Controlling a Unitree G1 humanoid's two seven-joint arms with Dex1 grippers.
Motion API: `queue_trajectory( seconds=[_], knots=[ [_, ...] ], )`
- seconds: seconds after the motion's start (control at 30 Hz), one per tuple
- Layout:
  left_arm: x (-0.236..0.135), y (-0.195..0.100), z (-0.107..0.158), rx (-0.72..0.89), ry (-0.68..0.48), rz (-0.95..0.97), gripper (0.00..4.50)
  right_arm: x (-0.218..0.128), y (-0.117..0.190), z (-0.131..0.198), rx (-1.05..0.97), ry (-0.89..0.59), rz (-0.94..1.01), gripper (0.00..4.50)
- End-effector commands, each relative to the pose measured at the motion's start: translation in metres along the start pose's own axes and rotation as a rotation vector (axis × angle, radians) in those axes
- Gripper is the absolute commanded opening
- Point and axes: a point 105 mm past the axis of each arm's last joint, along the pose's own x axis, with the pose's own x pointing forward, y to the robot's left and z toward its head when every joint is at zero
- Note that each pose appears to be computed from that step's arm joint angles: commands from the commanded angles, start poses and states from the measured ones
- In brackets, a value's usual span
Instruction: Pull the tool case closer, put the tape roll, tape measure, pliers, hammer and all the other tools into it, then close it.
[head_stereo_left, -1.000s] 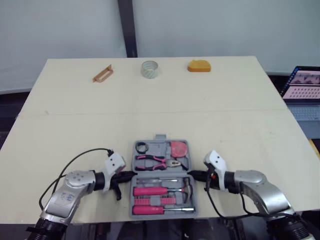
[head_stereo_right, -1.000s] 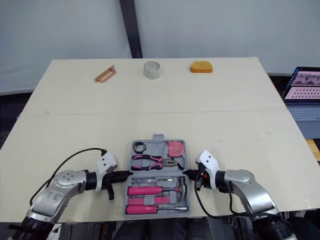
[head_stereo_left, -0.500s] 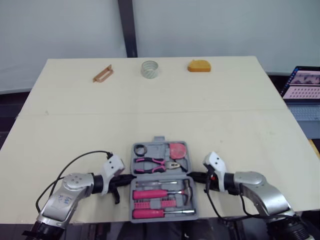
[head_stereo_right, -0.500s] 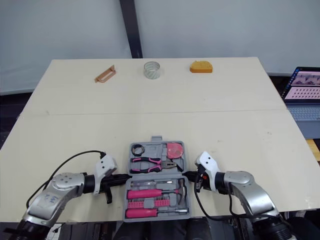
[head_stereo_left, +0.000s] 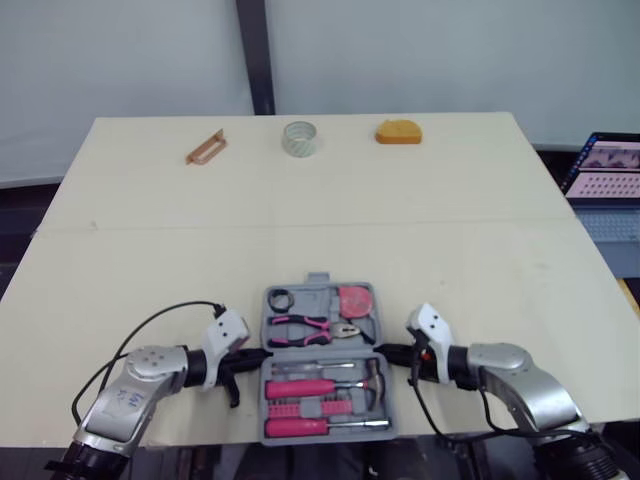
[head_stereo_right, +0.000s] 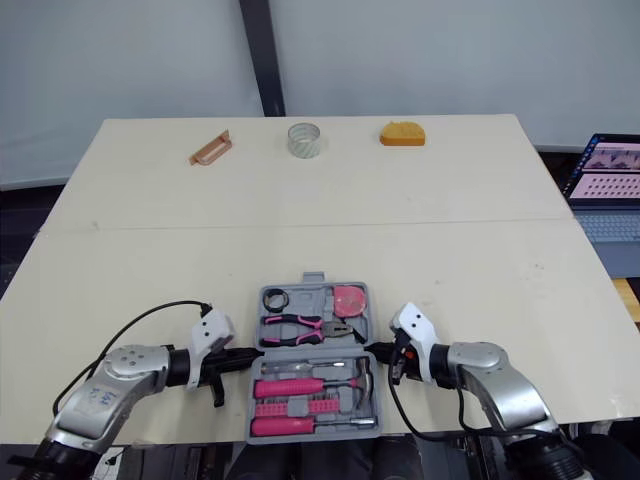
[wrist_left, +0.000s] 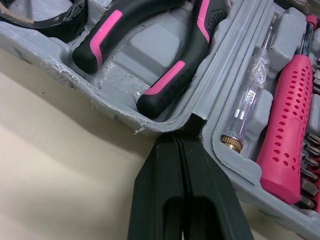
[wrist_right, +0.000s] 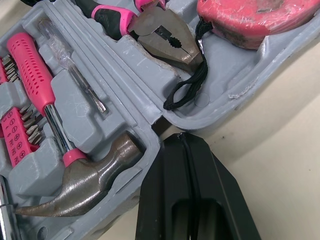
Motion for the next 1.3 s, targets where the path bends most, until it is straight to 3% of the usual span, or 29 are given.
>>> queue_trajectory(
  seconds=[0.03,0.27,0.43,0.53,0.77,1.07,1.3],
  knots=[
    [-0.003,0.002,-0.012,-0.025,0.043,0.004,0.0,-0.001,0.0,0.005,-0.031,-0.014,0.008,0.02],
    [-0.027,0.022,-0.023,-0.018,0.07,0.088,0.0,-0.022,-0.016,0.01,-0.013,-0.036,-0.045,0.02],
    [-0.053,0.032,-0.006,0.016,0.014,0.119,0.0,-0.044,-0.025,0.018,0.064,-0.078,-0.048,0.02],
    [-0.065,0.012,0.008,0.062,-0.02,0.029,0.0,-0.053,-0.032,0.024,0.218,-0.079,-0.031,0.88],
    [-0.055,-0.05,0.015,0.129,-0.035,-0.24,0.0,-0.043,-0.04,0.049,0.419,-0.089,0.033,4.33],
    [-0.026,-0.063,-0.009,0.114,0.024,-0.27,0.0,-0.007,-0.047,0.055,0.541,-0.05,0.01,4.42],
    [-0.022,-0.069,-0.026,0.111,0.064,-0.279,0.0,-0.006,-0.055,0.058,0.552,-0.073,-0.044,4.42]
  ],
)
